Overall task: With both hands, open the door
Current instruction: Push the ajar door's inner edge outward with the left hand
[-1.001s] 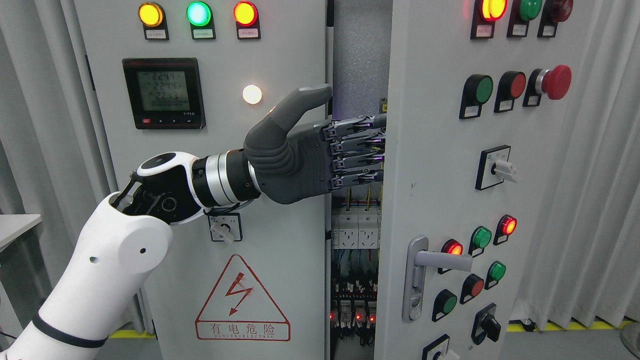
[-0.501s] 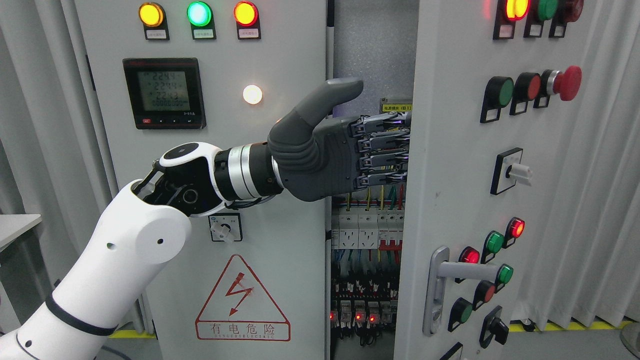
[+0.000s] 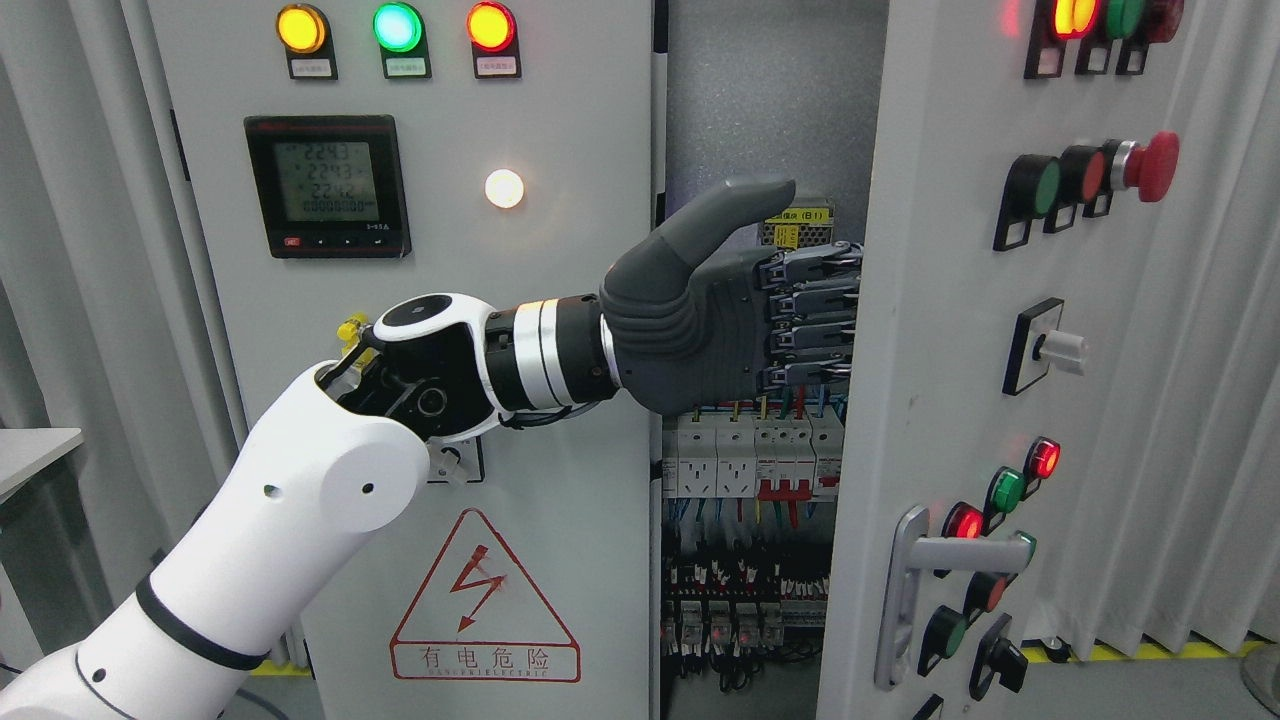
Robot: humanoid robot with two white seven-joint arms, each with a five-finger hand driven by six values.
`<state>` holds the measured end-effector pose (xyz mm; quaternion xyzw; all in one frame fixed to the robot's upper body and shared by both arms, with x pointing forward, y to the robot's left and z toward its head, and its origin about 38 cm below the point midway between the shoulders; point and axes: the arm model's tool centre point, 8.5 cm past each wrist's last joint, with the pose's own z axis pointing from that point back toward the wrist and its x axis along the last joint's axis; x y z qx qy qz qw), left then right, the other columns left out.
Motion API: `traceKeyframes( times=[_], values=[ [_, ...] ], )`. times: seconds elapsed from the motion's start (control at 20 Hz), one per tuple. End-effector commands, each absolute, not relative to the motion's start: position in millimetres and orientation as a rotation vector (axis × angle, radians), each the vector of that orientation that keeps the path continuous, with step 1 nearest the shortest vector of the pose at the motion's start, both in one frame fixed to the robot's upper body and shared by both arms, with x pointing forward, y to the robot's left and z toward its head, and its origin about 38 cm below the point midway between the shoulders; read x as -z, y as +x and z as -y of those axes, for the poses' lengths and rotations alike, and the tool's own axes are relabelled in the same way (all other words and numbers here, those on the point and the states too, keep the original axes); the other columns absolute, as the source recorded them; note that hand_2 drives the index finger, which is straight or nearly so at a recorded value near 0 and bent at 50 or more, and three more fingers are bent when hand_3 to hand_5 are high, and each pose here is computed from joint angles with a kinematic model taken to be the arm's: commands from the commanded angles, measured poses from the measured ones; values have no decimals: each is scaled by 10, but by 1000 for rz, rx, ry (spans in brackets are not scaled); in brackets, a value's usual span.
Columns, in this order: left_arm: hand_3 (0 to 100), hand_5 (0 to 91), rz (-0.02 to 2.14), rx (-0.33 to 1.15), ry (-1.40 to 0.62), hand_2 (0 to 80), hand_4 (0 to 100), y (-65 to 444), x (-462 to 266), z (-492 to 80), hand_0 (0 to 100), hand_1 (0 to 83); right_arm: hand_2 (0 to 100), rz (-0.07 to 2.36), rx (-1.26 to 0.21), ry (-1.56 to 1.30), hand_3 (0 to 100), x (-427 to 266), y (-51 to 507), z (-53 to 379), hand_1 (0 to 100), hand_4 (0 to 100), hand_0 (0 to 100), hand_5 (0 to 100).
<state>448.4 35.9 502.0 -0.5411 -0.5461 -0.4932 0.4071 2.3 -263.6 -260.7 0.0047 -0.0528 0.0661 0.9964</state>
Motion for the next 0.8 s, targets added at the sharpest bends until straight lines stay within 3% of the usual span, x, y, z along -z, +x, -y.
traceKeyframes(
  times=[0.0, 0.75],
  values=[
    [27, 0, 1309, 1291, -1393, 27, 38, 4385, -4914, -28, 295, 0, 0, 136, -129, 6, 0, 2603, 221, 2637, 0, 0, 219, 0],
    [27, 0, 1317, 1387, -1447, 28, 38, 4096, -5167, 386, 295, 0, 0, 138, -129, 7, 0, 2603, 222, 2637, 0, 0, 219, 0]
  ],
)
